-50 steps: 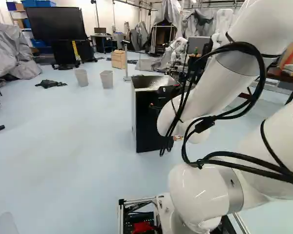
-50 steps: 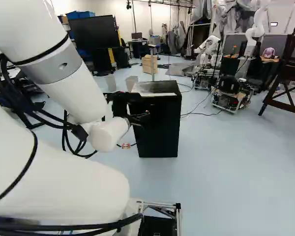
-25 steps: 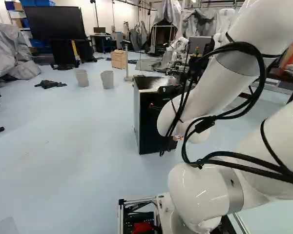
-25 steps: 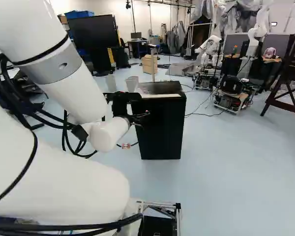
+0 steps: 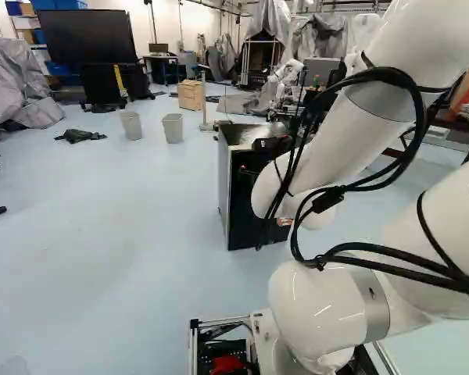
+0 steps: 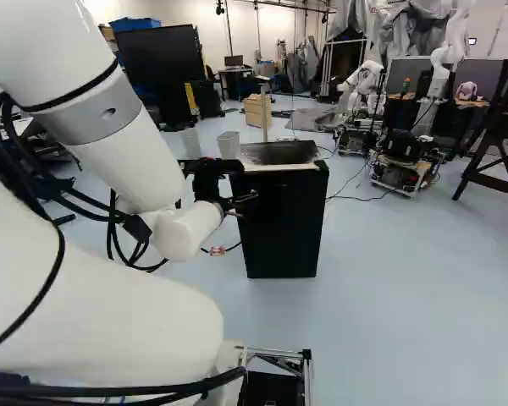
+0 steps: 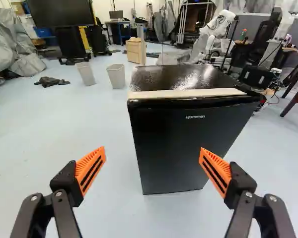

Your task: Grab a drink from the fridge

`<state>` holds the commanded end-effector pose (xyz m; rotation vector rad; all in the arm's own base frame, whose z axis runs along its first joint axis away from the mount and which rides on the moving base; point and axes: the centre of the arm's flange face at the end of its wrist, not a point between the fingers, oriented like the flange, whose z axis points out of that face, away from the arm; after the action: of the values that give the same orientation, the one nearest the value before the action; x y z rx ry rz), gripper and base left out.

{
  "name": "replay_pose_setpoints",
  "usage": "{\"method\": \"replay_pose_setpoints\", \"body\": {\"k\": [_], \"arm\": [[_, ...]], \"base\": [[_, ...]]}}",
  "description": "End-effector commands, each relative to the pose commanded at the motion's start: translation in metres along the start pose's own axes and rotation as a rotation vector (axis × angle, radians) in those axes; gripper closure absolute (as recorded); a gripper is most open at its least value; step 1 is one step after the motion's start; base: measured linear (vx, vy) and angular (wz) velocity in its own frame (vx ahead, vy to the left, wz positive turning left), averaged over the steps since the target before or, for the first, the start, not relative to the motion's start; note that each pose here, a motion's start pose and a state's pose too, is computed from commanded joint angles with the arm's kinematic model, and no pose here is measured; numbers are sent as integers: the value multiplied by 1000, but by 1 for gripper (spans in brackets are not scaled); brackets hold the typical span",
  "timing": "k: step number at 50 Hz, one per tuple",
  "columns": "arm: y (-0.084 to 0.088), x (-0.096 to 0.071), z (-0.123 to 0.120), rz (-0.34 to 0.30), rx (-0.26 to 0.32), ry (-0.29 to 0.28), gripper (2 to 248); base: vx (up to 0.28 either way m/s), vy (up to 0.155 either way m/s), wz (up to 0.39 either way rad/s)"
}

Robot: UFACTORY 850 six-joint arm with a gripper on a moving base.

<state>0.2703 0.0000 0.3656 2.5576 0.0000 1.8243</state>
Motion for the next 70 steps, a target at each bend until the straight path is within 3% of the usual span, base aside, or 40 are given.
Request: {"method": "replay_pose_setpoints", "body": {"k": [39,70], "arm": [[-1,0,0,-1,2,0,3],[-20,12,23,28,15,0,3]], "base": [[30,29,-5],[0,0,0]]}}
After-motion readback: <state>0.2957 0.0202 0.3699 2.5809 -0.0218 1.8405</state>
